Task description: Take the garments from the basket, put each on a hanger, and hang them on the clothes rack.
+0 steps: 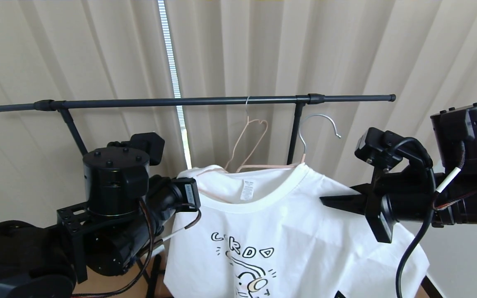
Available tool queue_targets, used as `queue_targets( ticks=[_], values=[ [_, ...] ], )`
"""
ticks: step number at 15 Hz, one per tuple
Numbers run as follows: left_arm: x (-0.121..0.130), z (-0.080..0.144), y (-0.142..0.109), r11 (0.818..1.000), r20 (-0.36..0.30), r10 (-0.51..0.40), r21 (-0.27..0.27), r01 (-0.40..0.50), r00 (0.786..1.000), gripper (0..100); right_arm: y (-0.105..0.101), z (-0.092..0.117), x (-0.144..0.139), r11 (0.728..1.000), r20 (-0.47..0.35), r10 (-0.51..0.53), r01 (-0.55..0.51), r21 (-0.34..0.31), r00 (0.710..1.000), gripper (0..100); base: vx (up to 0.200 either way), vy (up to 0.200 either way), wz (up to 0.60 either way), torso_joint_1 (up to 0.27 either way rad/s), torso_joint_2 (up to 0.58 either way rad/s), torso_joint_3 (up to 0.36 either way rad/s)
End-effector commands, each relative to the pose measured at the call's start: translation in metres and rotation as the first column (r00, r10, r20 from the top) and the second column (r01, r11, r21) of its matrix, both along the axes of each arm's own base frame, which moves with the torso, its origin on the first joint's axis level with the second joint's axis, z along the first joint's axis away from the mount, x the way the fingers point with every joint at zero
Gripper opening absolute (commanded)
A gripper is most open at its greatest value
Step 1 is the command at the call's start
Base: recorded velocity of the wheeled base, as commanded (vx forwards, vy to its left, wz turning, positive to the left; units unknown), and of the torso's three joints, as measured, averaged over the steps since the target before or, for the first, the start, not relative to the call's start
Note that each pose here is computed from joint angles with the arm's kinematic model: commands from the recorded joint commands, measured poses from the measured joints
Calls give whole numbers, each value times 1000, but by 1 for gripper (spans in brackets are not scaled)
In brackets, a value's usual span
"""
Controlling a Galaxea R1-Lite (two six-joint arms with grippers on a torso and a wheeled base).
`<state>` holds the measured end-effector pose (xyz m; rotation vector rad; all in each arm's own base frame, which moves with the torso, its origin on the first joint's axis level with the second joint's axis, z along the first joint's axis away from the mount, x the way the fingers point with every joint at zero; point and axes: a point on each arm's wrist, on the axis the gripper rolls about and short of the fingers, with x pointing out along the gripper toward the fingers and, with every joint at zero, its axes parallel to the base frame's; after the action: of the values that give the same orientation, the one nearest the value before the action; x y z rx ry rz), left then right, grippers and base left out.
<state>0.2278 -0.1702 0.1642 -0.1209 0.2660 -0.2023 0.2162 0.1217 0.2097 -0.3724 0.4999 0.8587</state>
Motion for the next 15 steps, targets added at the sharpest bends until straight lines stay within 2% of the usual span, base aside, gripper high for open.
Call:
queue_targets(
  ticks=[1,3,4,6,12,15],
  values=[
    [-2,5,-4,1000,18,-7,-7,7,1000,0,3,-4,2,1000,-13,7,-7,-3,1000,0,0,0,0,0,0,0],
    [3,7,-6,999,35,32,15,-33,999,0,0,-7,-5,1000,-13,17,-18,-11,1000,0,0,0,0,0,0,0],
    [8,8,-4,997,47,70,32,-72,996,0,-4,-1,-11,999,19,32,-32,-10,999,0,0,0,0,0,0,0],
    [13,12,2,993,65,103,49,-107,993,0,-8,6,-19,997,42,78,-79,21,996,0,0,0,0,0,0,0],
    [13,15,-6,995,78,86,45,-89,993,0,0,2,-17,993,16,114,-114,33,993,0,0,0,0,0,0,0],
    [8,15,-12,997,80,59,53,-63,995,0,10,0,-11,993,-27,92,-90,79,995,0,0,0,0,0,0,0]
  ],
)
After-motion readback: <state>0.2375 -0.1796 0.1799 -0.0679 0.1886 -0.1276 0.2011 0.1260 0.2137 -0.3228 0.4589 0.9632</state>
